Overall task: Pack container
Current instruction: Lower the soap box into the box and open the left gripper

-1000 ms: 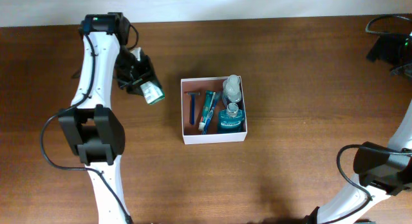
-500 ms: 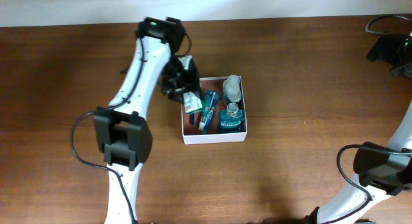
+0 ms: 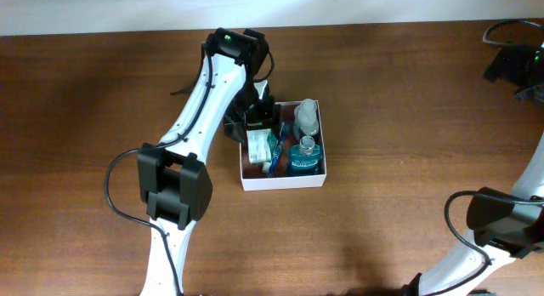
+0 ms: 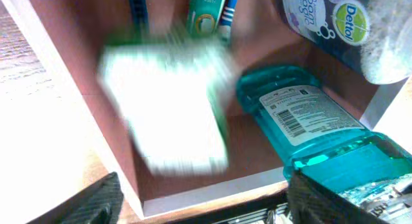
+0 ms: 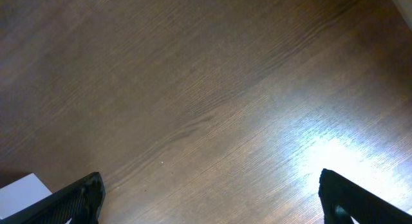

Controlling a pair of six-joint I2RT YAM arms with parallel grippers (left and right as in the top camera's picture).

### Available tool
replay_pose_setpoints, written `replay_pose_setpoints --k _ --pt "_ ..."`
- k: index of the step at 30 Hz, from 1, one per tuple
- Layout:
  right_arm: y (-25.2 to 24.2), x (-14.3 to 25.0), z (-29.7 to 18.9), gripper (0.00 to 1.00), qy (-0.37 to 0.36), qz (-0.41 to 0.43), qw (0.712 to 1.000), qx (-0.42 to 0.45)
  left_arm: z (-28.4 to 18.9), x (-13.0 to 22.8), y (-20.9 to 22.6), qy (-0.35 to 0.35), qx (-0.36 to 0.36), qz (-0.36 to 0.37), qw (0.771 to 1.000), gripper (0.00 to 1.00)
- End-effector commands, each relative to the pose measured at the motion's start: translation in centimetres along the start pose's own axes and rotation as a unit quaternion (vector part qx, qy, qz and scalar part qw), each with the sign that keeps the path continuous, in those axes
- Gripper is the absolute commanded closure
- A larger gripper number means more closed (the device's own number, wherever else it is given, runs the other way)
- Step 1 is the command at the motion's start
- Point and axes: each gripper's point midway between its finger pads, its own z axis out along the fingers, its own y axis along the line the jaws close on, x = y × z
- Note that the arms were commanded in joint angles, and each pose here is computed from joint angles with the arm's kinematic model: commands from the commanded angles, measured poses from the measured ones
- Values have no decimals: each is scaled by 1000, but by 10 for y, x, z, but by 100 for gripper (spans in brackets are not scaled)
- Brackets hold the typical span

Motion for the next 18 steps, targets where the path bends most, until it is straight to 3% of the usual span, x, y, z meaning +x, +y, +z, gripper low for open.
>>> replay_pose_setpoints --k 1,10,15,17,18 --pt "-3 -3 -10 1 -15 7 1000 -4 -8 -3 -1 -16 -2 2 1000 15" --pt "-3 -3 -10 1 -15 7 1000 -4 -39 -19 5 -69 14 24 997 16" --pt "-3 -3 -10 1 -15 7 1000 -4 -139 -35 20 -232 7 35 972 16" --pt "-3 -3 -10 1 -15 7 1000 -4 -190 -30 29 -317 -24 45 947 13" --pt "-3 -3 -10 1 -15 7 1000 -4 -222 -20 33 -368 -45 44 928 6"
